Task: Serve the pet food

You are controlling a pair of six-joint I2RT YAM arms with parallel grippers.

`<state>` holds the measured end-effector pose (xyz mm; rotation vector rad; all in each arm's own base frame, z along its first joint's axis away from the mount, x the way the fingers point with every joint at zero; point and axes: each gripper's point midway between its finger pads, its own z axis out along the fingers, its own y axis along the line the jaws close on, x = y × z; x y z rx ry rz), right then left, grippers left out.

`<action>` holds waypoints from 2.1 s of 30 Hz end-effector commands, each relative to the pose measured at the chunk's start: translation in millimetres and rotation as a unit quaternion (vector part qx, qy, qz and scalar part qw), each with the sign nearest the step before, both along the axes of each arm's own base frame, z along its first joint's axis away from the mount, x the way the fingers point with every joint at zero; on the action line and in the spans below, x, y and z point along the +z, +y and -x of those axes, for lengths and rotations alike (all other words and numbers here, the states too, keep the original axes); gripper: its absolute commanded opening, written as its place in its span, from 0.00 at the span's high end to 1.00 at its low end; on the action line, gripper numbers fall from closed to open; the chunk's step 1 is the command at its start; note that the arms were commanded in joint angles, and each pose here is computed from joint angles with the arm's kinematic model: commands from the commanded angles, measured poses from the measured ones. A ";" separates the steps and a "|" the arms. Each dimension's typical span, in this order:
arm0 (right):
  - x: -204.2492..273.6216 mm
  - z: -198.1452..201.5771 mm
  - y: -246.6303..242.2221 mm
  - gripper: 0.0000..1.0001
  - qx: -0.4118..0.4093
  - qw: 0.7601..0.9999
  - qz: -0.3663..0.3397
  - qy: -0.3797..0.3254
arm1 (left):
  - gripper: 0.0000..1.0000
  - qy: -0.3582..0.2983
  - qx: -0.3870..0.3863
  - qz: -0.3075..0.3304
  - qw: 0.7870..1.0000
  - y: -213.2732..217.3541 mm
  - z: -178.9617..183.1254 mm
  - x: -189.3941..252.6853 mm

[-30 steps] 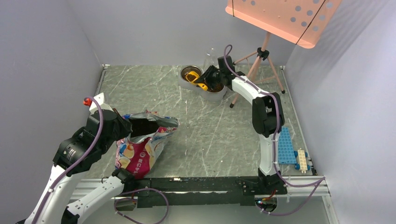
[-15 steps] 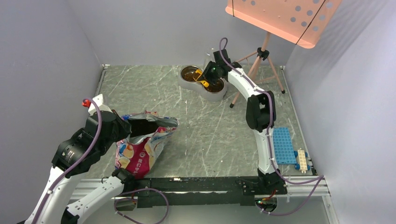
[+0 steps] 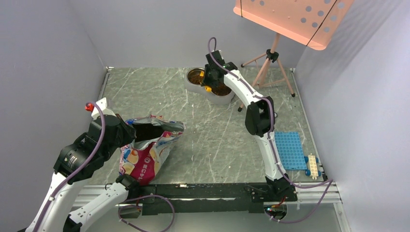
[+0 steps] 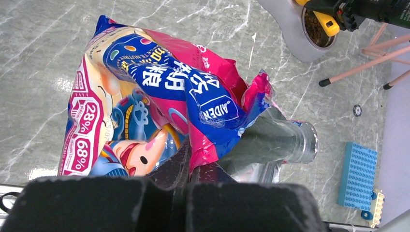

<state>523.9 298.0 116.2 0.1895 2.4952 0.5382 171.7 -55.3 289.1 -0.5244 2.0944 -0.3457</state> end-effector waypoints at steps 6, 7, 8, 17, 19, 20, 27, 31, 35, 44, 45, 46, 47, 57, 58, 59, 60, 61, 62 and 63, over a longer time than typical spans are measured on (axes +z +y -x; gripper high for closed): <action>-6.2 -0.1 -15.6 1.00 0.055 0.977 0.199 -0.059 | 1.00 0.015 -0.008 0.029 0.999 1.9 23.0 -0.9; -4.4 -0.5 -14.2 1.00 0.061 0.973 0.214 -0.068 | 1.00 0.016 -0.006 0.030 0.999 2.7 24.0 -3.1; -3.4 0.2 -11.9 1.00 0.074 0.967 0.230 -0.078 | 1.00 0.014 -0.005 0.033 0.999 2.7 24.1 -3.9; 12.0 -0.8 -9.0 1.00 0.094 0.933 0.323 -0.130 | 1.00 0.018 -0.004 0.029 0.999 1.7 21.8 -1.0; 18.5 -3.5 -8.8 1.00 0.092 0.929 0.328 -0.141 | 1.00 0.020 -0.001 0.031 0.999 3.5 24.1 -2.9; 21.0 -4.0 -8.9 1.00 0.091 0.928 0.332 -0.144 | 1.00 0.022 0.002 0.031 0.999 4.7 25.2 -4.6; 38.9 -5.0 -12.7 1.00 0.087 0.925 0.335 -0.159 | 1.00 0.027 -0.003 0.020 0.999 4.9 24.9 -10.5; 64.2 -3.9 -7.3 1.00 0.083 0.931 0.307 -0.178 | 1.00 0.022 -0.015 0.019 0.999 -0.7 20.0 -5.7; 85.1 6.7 -2.8 1.00 0.091 0.940 0.273 -0.183 | 1.00 0.014 -0.019 0.004 1.000 1.5 16.8 -4.6; 111.6 127.2 -10.2 1.00 0.173 0.972 0.063 -0.145 | 1.00 -0.017 -0.033 -0.029 0.999 0.3 0.7 8.2; 106.5 148.7 -11.2 1.00 0.189 0.972 0.037 -0.135 | 1.00 -0.020 -0.036 -0.032 0.999 -0.9 -1.6 9.1; 101.3 169.7 -13.1 1.00 0.205 0.971 0.014 -0.123 | 1.00 -0.022 -0.039 -0.034 0.998 -2.4 -3.5 9.6; 89.9 187.7 -22.3 1.00 0.207 0.972 0.010 -0.108 | 1.00 -0.023 -0.043 -0.036 0.998 -4.4 -5.6 9.4; -13.2 293.4 -156.9 1.00 -0.010 0.996 0.086 -0.004 | 1.00 -0.014 -0.075 -0.034 0.997 -23.7 -19.4 3.4; -17.9 299.7 -162.6 1.00 -0.025 0.996 0.086 0.002 | 1.00 -0.012 -0.080 -0.034 0.996 -26.5 -20.4 1.7; -23.9 306.3 -166.9 1.00 -0.033 0.996 0.087 0.010 | 1.00 -0.011 -0.084 -0.031 0.996 -29.4 -21.5 0.7; -29.7 311.3 -170.5 1.00 -0.039 0.995 0.090 0.018 | 1.00 -0.008 -0.089 -0.027 0.996 -33.0 -22.6 -0.9; -36.2 316.9 -174.7 1.00 -0.047 0.994 0.095 0.029 | 1.00 -0.005 -0.096 -0.022 0.995 -36.9 -23.3 -1.7; -40.2 320.1 -177.8 0.97 -0.054 0.993 0.100 0.038 | 1.00 -0.003 -0.099 -0.019 0.995 -39.9 -24.6 -2.4; -44.1 322.9 -178.9 0.93 -0.057 0.992 0.102 0.047 | 1.00 -0.001 -0.103 -0.016 0.995 -42.9 -25.7 -3.3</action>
